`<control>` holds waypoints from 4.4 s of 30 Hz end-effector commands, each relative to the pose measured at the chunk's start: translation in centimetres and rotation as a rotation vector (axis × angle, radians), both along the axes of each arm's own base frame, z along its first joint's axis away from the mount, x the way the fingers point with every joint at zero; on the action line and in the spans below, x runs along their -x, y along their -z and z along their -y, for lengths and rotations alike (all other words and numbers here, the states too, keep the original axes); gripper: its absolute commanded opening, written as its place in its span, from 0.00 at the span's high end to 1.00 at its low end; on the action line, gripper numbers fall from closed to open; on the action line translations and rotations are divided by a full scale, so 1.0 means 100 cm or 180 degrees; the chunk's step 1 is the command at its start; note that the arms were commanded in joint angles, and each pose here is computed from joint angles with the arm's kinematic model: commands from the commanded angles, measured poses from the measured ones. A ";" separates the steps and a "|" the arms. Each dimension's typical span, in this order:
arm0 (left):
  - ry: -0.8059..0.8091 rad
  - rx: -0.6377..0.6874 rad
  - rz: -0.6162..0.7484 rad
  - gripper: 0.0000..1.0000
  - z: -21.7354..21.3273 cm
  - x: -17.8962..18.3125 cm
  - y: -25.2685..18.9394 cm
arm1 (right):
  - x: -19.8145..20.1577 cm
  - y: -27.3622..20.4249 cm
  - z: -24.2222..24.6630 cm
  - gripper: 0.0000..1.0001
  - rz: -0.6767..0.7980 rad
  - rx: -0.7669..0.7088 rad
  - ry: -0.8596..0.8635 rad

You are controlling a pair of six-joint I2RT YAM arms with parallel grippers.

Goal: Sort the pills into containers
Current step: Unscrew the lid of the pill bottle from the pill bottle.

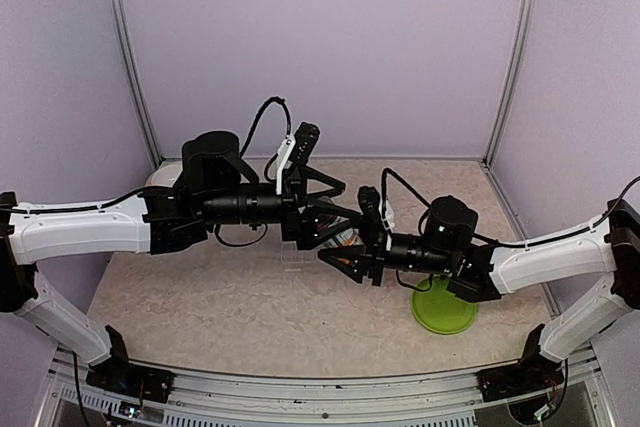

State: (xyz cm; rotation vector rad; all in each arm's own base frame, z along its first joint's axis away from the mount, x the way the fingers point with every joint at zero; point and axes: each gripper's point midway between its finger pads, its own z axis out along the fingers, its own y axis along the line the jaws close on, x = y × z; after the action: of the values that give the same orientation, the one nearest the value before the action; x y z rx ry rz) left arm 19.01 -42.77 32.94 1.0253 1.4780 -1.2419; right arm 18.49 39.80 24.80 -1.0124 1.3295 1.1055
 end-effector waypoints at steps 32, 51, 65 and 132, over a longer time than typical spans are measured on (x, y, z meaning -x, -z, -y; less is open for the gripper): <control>-0.0106 0.0045 0.0112 0.09 -0.021 0.004 -0.004 | -0.037 -0.033 0.054 1.00 0.0013 -0.0219 0.0802; 0.0049 0.0178 0.0023 0.08 -0.009 -0.008 -0.014 | 0.011 -0.023 -0.001 1.00 0.0069 -0.0166 -0.0207; 0.0153 0.0125 0.0051 0.23 -0.005 0.004 -0.006 | -0.009 -0.019 0.007 1.00 -0.0016 -0.0174 0.0165; -0.1515 -0.0016 -0.0863 0.72 -0.043 -0.070 0.012 | -0.024 0.007 0.037 1.00 0.0592 -0.0008 0.0618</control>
State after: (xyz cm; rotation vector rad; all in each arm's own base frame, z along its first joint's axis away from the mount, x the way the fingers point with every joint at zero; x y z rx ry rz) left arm 21.90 -41.30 29.31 0.7151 1.8099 -1.1729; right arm 20.35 37.00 23.43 -0.9651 1.3036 0.9080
